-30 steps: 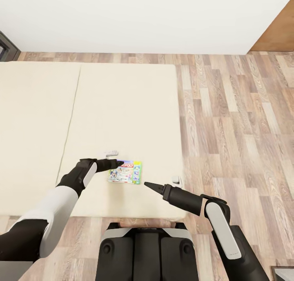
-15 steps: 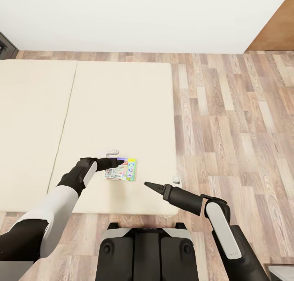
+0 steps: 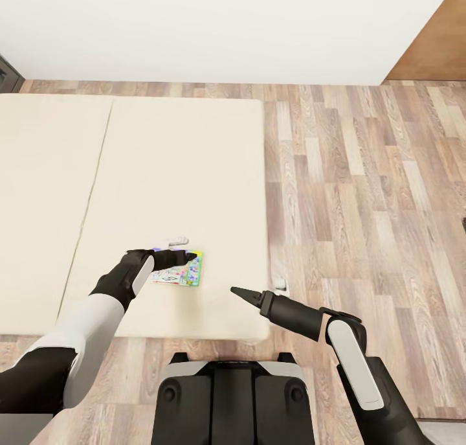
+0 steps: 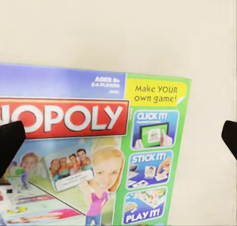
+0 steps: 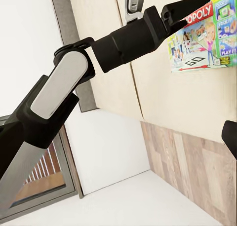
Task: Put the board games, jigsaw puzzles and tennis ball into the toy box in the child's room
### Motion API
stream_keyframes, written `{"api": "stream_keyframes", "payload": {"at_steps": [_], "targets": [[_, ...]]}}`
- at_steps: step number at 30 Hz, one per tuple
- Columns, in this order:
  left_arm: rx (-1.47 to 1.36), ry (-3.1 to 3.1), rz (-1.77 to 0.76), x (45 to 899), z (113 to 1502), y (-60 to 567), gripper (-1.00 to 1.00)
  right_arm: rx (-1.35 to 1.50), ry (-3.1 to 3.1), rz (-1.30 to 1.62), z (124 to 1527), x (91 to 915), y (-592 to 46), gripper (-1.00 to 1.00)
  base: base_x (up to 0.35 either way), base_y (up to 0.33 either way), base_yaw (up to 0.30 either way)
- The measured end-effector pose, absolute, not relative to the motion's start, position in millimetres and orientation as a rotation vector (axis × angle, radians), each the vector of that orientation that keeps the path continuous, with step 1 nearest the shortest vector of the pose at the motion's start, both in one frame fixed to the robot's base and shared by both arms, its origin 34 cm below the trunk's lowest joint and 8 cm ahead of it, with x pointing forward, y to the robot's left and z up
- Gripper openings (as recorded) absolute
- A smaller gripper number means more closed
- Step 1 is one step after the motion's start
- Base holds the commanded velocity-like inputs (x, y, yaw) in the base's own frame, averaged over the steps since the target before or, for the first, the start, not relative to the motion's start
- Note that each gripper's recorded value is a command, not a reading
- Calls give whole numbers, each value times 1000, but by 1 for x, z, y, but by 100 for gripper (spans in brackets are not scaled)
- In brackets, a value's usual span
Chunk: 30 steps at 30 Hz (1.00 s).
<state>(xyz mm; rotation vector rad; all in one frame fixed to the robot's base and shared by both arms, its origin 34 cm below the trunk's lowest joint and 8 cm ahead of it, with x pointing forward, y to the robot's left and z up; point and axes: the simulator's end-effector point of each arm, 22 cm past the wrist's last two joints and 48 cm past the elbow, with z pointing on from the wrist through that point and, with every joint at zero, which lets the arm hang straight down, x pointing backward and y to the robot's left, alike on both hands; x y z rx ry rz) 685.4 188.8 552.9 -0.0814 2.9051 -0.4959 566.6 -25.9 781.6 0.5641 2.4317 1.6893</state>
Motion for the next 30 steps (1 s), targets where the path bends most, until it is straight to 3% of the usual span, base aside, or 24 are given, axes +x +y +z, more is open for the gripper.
{"api": "stream_keyframes", "payload": {"at_steps": [30], "targets": [[-77,2907,-490,685,553,190,100,564,2433,1690,782,566,-26,100,0,-28,0]]}}
